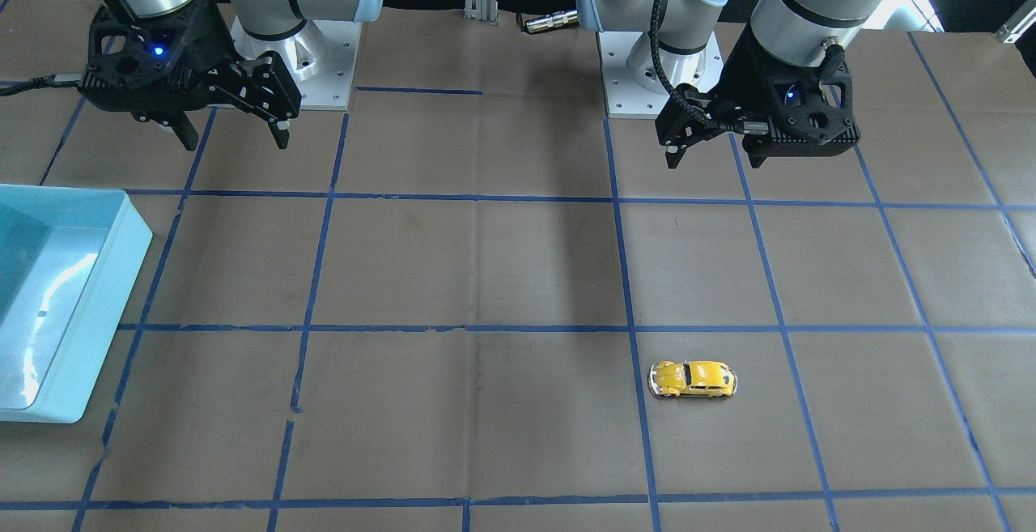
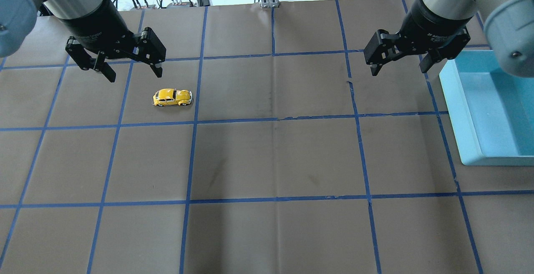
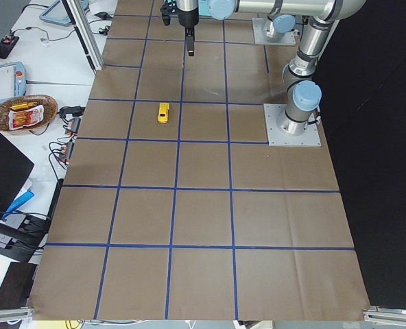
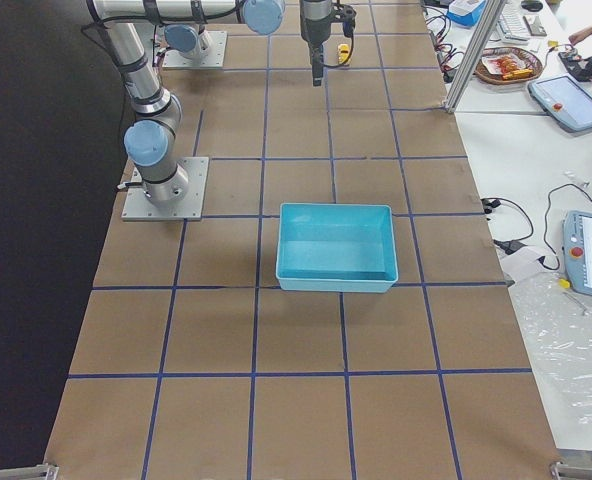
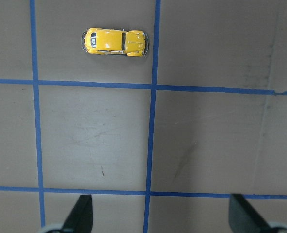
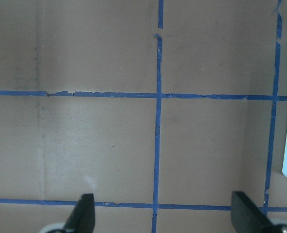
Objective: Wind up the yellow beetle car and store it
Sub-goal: 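Move the left gripper toward the yellow beetle car, then lower the open left gripper down over the yellow car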
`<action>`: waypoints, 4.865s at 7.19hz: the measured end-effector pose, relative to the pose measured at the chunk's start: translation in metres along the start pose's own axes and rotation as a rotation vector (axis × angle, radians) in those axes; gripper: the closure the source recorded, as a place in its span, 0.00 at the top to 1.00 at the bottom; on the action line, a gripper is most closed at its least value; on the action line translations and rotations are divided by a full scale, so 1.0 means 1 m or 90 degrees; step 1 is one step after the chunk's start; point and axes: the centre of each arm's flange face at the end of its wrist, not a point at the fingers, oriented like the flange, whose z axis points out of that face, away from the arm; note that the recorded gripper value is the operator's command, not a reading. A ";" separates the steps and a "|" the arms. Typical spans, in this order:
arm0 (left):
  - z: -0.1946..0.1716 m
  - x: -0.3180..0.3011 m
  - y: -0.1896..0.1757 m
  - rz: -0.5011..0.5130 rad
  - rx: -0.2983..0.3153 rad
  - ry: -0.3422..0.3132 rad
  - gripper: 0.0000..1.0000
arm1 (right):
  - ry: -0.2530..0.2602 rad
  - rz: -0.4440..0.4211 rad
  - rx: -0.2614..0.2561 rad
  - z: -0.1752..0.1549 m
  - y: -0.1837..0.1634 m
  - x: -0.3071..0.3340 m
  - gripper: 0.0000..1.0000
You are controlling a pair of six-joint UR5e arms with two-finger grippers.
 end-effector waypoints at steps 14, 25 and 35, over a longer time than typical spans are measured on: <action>0.026 0.006 0.000 0.011 -0.033 -0.014 1.00 | 0.000 0.000 0.001 0.000 0.000 0.000 0.99; 0.191 -0.063 -0.119 0.695 -0.042 -0.015 1.00 | 0.000 -0.001 -0.001 0.000 0.000 0.000 0.99; 0.283 -0.058 -0.154 0.939 -0.031 -0.025 0.99 | 0.000 0.000 -0.001 0.001 -0.001 0.001 0.99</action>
